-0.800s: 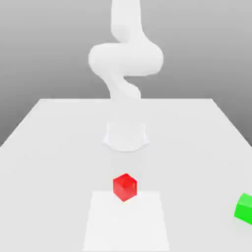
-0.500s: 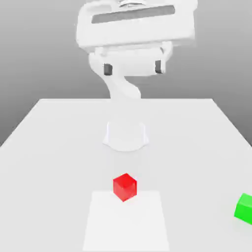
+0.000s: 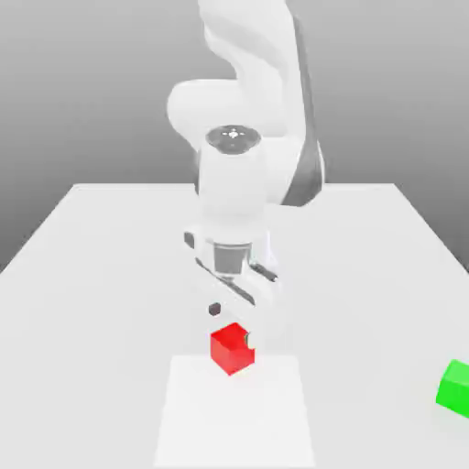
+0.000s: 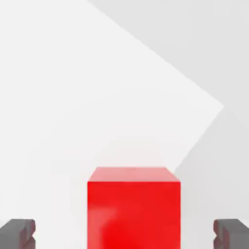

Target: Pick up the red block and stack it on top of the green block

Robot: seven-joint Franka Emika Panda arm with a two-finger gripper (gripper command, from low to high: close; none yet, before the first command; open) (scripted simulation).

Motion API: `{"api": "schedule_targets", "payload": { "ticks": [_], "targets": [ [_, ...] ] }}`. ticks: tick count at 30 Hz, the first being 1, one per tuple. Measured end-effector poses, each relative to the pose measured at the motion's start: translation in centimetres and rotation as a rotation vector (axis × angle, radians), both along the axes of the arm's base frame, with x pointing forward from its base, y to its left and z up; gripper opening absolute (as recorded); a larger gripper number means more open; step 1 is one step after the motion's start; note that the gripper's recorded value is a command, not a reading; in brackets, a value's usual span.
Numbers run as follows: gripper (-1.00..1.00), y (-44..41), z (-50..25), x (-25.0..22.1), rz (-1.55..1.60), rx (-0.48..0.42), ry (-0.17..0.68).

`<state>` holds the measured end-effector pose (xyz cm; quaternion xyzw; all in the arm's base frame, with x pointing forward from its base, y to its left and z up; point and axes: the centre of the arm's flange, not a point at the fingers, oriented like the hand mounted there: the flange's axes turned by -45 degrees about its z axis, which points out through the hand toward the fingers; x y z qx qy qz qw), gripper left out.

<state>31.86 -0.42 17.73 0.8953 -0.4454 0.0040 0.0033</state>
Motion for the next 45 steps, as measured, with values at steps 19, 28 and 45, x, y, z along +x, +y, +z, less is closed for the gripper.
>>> {"api": "schedule_targets", "payload": {
  "ticks": [19,28,45],
  "targets": [
    [-1.0,0.2,-1.0,0.0,0.005,0.001,-0.001],
    [-1.0,0.4,3.0,-0.4,0.012,0.008,0.003],
    [-1.0,32.0,6.4,6.4,0.631,0.011,0.009]
  ]
}}
